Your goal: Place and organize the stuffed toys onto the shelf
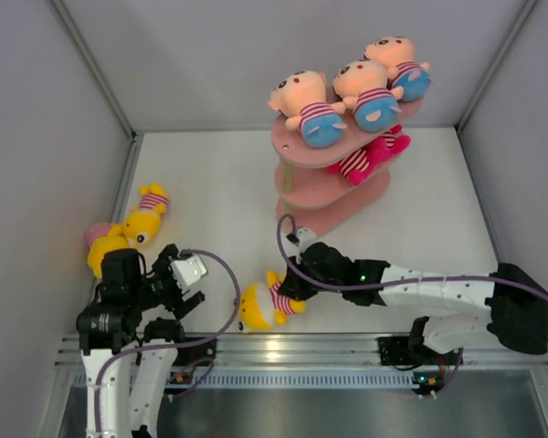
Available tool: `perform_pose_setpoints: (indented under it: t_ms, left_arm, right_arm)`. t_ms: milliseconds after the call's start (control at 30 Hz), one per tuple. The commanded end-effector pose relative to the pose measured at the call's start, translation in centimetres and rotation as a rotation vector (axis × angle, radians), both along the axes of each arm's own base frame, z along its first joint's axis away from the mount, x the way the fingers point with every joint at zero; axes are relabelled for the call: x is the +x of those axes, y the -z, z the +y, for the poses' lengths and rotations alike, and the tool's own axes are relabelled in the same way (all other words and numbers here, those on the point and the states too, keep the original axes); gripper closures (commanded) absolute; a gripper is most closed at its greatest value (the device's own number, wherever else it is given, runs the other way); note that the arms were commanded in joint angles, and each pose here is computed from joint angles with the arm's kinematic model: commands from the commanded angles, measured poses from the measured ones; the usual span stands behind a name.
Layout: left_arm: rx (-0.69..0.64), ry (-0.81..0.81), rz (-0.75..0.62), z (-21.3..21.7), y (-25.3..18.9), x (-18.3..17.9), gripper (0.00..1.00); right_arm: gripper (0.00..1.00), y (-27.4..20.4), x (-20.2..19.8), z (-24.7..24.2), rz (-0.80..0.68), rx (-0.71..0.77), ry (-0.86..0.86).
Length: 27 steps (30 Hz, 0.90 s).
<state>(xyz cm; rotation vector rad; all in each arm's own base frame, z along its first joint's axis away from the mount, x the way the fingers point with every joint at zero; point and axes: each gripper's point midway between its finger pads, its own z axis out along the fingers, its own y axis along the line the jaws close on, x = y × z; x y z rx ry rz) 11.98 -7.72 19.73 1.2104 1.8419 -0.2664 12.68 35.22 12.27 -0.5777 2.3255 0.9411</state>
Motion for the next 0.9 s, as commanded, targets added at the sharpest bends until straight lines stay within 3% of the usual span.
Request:
perform_pose_setpoints:
  t_ms: [0,167,300,400,500,600,667,800,867]
  left_arm:
    - [-0.068,-0.204,-0.079,1.3,-3.2,2.8,0.11]
    - [-0.136,-0.347,-0.160,2.4,-6.6,4.7,0.11]
    - [-0.221,-0.485,-0.218,3.4,-8.8,6.3,0.09]
    - [-0.341,-0.533,-0.204,2.9,-9.6,7.3,0.09]
    - [-0.460,-0.565,-0.111,1.9,-7.6,8.6,0.09]
    - [-0.498,-0.622,-0.045,2.3,-4.4,9.7,0.09]
    - [-0.528,-0.659,-0.082,2.9,-4.6,10.5,0.07]
    - [-0.526,-0.636,-0.072,2.7,-4.4,11.0,0.07]
    - [-0.526,-0.642,-0.069,2.8,-4.3,11.3,0.07]
  right_arm:
    - [1.00,-1.7,1.6,-2.6,-0.009,0.129,0.187]
    - [1.00,0.4,5.1,-10.9,0.000,0.140,0.451]
    - [1.00,-1.9,8.7,-17.2,-0.104,0.217,0.668]
    - [1.00,-2.9,10.4,-20.4,-0.173,0.219,0.775]
    - [1.00,-4.0,13.2,-24.1,-0.236,0.260,0.910]
    - [1.00,-5.2,16.0,-25.4,-0.265,0.373,0.925]
    - [1.00,-6.6,17.8,-26.4,-0.293,0.452,0.947]
    - [1.00,-5.9,21.8,-28.9,-0.312,0.448,0.996]
    - [1.00,-7.8,23.8,-28.8,-0.366,0.470,0.970]
